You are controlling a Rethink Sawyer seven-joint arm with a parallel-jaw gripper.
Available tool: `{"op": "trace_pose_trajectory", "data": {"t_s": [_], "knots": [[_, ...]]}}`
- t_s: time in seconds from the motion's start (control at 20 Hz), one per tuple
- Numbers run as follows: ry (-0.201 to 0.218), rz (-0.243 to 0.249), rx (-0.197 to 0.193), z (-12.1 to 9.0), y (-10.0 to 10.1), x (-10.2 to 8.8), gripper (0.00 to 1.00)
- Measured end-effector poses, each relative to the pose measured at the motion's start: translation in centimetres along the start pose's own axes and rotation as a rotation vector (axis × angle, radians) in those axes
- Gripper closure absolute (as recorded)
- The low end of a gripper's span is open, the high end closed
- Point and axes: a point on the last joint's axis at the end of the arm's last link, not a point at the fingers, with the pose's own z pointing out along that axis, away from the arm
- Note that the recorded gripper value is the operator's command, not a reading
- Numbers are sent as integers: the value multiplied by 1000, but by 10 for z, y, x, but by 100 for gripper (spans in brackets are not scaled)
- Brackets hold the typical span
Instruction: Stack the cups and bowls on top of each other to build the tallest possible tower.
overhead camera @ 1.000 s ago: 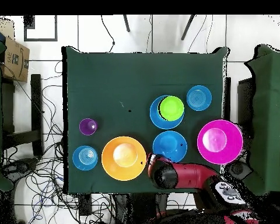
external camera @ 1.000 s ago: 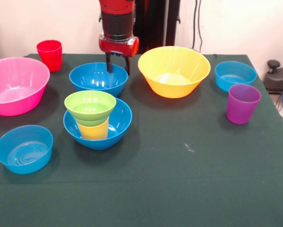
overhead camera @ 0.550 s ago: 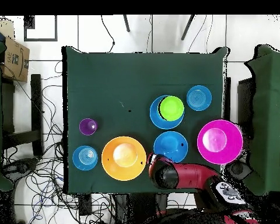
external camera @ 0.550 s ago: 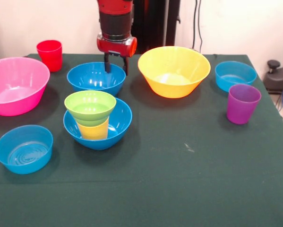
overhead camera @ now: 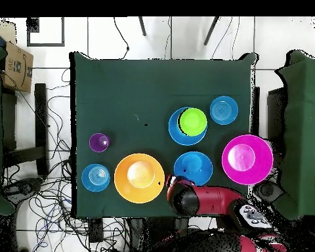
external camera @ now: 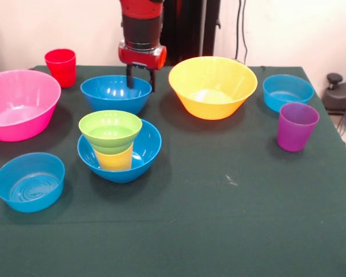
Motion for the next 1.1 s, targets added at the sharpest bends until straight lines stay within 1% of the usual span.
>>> {"op": "trace_pose_trajectory", "data": {"t_s": [0.15,0.7,1.1], "knots": [[-22,-2,6,-4,-5,-2,0],[-54,3,23,-15,-12,-12,0],[-60,11,24,-17,-16,-15,0]]}}
